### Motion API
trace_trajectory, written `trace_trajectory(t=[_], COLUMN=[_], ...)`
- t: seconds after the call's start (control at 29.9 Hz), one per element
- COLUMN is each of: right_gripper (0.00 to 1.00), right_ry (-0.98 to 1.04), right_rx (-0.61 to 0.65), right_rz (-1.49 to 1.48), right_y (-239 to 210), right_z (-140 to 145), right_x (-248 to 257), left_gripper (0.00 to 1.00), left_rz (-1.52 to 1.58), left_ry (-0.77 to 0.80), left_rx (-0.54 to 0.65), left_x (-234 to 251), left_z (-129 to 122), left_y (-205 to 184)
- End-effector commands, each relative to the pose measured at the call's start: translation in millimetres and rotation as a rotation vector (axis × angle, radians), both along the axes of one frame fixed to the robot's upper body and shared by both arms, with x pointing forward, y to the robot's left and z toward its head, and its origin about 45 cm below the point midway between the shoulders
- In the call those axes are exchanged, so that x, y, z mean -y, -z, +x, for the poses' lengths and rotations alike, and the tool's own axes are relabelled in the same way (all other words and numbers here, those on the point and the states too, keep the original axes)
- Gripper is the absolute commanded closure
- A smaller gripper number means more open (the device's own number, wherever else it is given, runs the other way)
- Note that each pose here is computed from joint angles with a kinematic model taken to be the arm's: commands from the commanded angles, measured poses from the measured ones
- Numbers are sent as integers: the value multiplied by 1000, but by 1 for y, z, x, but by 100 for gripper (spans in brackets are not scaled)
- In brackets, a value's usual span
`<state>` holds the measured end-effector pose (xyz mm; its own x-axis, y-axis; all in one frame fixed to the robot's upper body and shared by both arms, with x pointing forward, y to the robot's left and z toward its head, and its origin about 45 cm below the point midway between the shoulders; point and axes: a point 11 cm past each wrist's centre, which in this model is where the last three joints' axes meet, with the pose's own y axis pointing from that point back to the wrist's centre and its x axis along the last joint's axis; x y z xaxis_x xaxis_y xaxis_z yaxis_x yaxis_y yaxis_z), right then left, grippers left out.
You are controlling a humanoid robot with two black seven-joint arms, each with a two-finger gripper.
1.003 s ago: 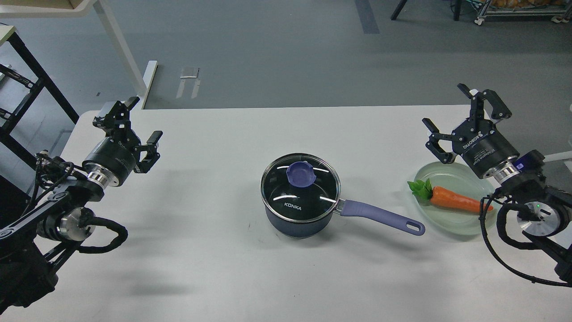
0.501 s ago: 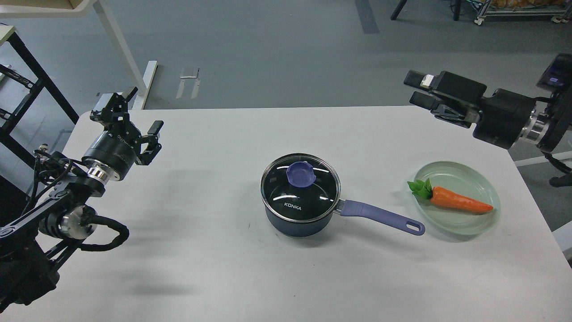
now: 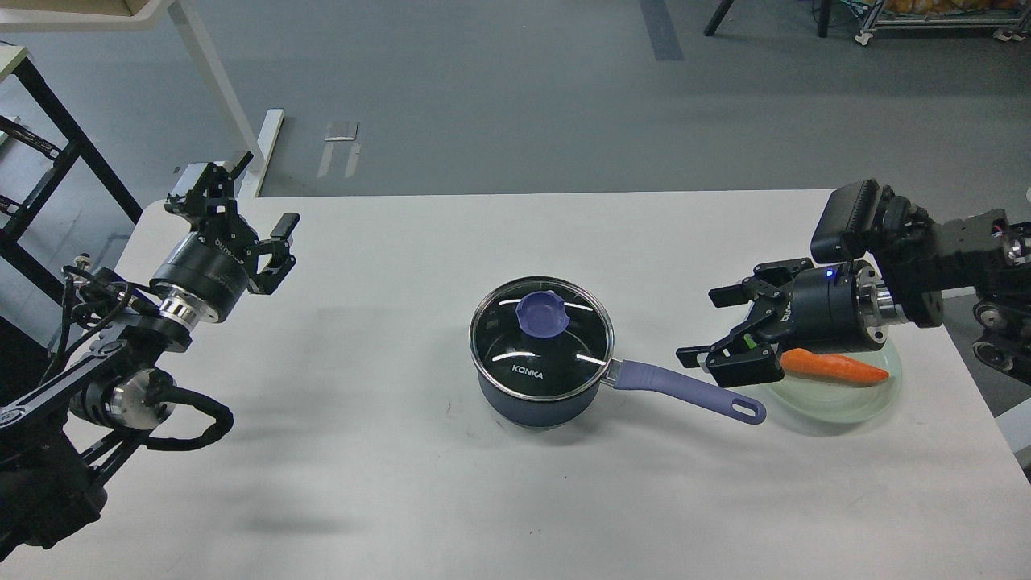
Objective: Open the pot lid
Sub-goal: 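Lower the right gripper and grasp the purple pot handle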
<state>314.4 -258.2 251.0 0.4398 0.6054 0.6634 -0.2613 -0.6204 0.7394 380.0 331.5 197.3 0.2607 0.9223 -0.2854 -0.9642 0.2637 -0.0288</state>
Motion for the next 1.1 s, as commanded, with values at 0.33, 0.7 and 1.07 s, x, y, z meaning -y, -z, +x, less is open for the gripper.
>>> trace_trajectory(t=[0.33,0.7,1.07], right_gripper=[2,18,47], right_ry=[-64,-37,-32], right_rx=[-40,-63,-80], right_rz=[-97,-111,-112], right_y=[36,50,57], right_z=[-15,-13,-17], right_x=[2,8,10], left_gripper=[1,1,1], left_rz=[0,-6,-5], left_ry=[9,13,18], left_rx=[5,10,6], left_x=[2,4,5], left_z=[-1,-1,-2], left_y=[-3,-5,-4])
